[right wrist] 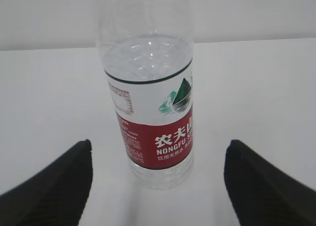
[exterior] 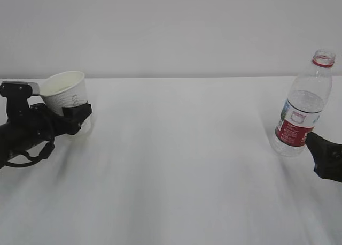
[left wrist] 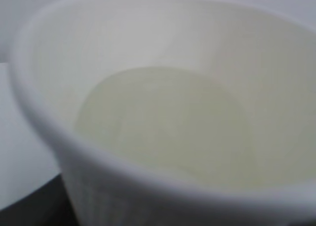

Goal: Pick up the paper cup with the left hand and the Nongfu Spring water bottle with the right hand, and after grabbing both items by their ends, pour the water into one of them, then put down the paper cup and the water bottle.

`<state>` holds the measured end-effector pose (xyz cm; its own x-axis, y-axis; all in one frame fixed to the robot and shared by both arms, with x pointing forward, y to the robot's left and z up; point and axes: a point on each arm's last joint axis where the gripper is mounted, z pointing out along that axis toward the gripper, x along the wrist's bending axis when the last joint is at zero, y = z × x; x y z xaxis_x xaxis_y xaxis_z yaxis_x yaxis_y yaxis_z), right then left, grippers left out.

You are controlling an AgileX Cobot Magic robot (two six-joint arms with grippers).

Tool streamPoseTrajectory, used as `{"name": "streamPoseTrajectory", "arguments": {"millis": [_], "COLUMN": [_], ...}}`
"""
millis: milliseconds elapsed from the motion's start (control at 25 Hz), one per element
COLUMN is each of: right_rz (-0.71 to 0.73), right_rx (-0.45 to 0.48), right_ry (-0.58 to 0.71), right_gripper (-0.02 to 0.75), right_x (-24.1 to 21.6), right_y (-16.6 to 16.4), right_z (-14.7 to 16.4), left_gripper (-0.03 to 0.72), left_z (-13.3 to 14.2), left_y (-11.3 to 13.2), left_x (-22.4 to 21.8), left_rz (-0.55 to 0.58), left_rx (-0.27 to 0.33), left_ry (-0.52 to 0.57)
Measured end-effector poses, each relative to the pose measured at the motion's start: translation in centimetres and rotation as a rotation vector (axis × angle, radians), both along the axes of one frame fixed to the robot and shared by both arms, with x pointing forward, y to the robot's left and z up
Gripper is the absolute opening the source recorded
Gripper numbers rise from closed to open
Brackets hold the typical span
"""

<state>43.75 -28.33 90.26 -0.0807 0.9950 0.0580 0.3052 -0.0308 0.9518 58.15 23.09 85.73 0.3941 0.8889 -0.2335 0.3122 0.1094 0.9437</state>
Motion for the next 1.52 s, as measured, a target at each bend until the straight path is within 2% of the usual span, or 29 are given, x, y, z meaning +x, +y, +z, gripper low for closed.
{"name": "streamPoseTrajectory", "arguments": {"millis": [200,520,720,1520], "right_rz": [0.0,0.0,0.0,0.0], "right_rx": [0.0,0.0,0.0,0.0], "right_ry": [0.0,0.0,0.0,0.0], "right_gripper": [0.629,0.629,0.629,0.622], "right_x": [0.0,0.0,0.0,0.0], "right_y": [0.0,0.0,0.0,0.0], "right_z": [0.0,0.0,0.0,0.0], "left_gripper": [0.519,0.518,0.517,0.513], "left_z": [0.0,0.1,0.1,-1.6], "left_y": [1.0,2.2,2.7,2.8], "left_x": [0.3,0.6,0.8,1.3], "left_rz": [0.057,0.146,0.212,0.227], "left_rx": [-0.007,0.051,0.05,0.054], "left_ry": [0.0,-0.032,-0.033,-0.007]}}
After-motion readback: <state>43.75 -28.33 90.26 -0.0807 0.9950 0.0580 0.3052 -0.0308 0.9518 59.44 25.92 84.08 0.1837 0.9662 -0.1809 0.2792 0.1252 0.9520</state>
